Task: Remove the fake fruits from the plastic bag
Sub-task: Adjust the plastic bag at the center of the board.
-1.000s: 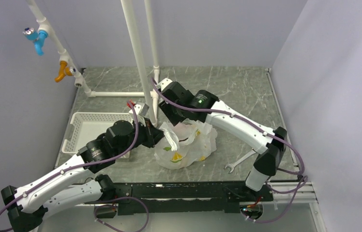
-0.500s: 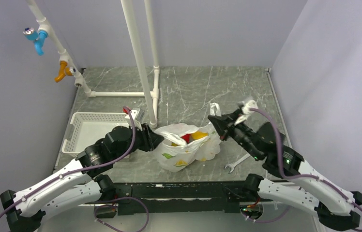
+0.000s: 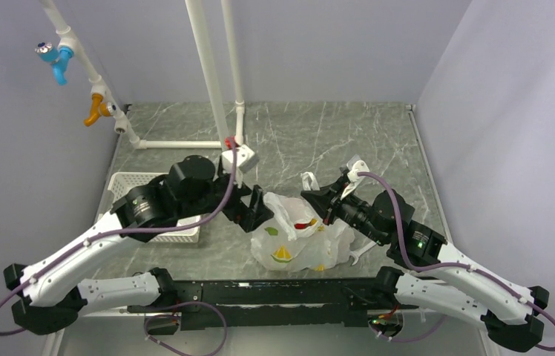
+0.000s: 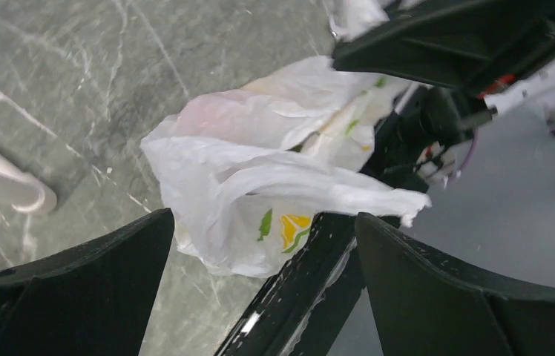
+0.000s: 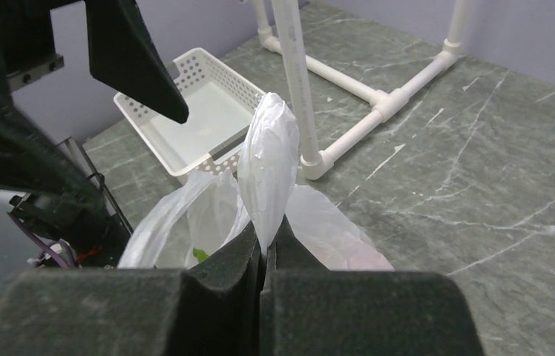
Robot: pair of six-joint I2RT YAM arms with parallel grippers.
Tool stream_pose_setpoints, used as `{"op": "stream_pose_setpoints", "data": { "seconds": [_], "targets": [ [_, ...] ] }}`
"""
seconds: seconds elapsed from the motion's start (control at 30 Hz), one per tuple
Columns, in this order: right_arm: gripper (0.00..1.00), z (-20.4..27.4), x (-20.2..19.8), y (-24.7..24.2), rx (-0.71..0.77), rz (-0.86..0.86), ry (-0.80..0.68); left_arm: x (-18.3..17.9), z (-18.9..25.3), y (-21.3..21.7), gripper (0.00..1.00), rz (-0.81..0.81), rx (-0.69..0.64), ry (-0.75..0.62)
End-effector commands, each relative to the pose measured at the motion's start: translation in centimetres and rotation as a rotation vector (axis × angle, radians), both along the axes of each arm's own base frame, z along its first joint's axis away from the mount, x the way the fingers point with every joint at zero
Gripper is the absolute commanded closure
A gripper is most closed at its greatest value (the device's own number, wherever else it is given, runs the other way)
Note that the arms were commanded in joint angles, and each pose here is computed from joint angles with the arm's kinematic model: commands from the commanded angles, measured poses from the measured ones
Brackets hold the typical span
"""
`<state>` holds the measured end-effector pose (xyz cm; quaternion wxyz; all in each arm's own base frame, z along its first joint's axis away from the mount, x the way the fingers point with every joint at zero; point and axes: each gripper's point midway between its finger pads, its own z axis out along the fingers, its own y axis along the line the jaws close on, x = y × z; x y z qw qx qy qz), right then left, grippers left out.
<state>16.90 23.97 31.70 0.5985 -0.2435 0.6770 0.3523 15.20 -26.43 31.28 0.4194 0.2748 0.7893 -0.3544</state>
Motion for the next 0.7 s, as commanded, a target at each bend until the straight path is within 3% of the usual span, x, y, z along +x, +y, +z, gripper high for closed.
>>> {"op": "stream_pose_setpoints", "data": {
  "seconds": [0.0,0.2,0.3,0.43,0.57,0.67],
  "targets": [
    [1.00,2.3,-0.3,0.2,0.063,0.017,-0.029,-1.8,-0.2,0.0,0.00,-0.217,0.245,-0.146],
    [1.00,2.1,-0.2,-0.3,0.043,0.001,-0.031,-2.1,-0.3,-1.9,0.01,-0.432,0.370,-0.371],
    [1.00,2.0,-0.1,-0.4,0.038,-0.004,-0.031,-2.3,-0.5,-3.3,0.01,-0.519,0.350,-0.537],
    [1.00,2.3,0.0,-0.5,0.033,-0.012,-0.033,-1.7,0.3,-5.4,0.01,-0.511,0.321,-0.719],
    [1.00,2.2,0.1,-0.5,0.013,-0.014,-0.034,-0.1,-0.5,-6.8,0.01,-0.486,0.404,-0.738],
    [1.00,1.7,0.1,-0.8,0.016,-0.025,-0.030,0.2,-1.1,-7.8,0.14,-0.487,0.418,-0.704]
  ]
}}
